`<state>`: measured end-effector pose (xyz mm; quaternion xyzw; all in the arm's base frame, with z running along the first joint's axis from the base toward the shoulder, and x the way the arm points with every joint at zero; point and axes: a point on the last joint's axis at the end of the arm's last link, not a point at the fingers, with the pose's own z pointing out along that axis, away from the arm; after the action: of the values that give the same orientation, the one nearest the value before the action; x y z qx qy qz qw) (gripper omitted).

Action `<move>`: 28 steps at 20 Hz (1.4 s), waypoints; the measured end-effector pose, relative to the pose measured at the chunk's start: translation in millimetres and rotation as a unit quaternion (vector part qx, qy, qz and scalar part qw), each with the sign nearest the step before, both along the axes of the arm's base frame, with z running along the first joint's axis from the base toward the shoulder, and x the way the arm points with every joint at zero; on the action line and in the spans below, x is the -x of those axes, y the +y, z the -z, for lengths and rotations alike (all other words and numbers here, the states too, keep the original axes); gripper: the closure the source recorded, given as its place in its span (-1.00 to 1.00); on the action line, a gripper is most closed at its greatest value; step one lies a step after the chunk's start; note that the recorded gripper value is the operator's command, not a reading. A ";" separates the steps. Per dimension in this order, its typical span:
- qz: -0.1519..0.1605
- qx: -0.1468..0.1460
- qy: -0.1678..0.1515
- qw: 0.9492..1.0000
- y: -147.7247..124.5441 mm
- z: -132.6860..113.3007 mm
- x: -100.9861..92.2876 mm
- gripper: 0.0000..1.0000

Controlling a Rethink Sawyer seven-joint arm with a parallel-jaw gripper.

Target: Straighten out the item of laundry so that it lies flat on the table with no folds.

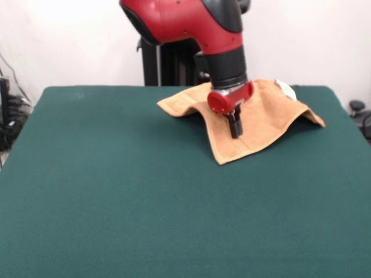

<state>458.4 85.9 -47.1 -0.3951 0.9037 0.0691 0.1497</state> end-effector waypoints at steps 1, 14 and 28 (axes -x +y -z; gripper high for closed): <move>-0.003 0.003 -0.001 1.000 0.5 0.9 -0.6 1.00; -0.030 0.037 -0.008 0.999 5.1 -2.3 -0.5 1.00; -0.046 0.040 -0.025 0.998 1.1 2.2 0.8 1.00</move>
<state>457.6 87.0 -49.3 -0.4436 0.8826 0.0300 0.1530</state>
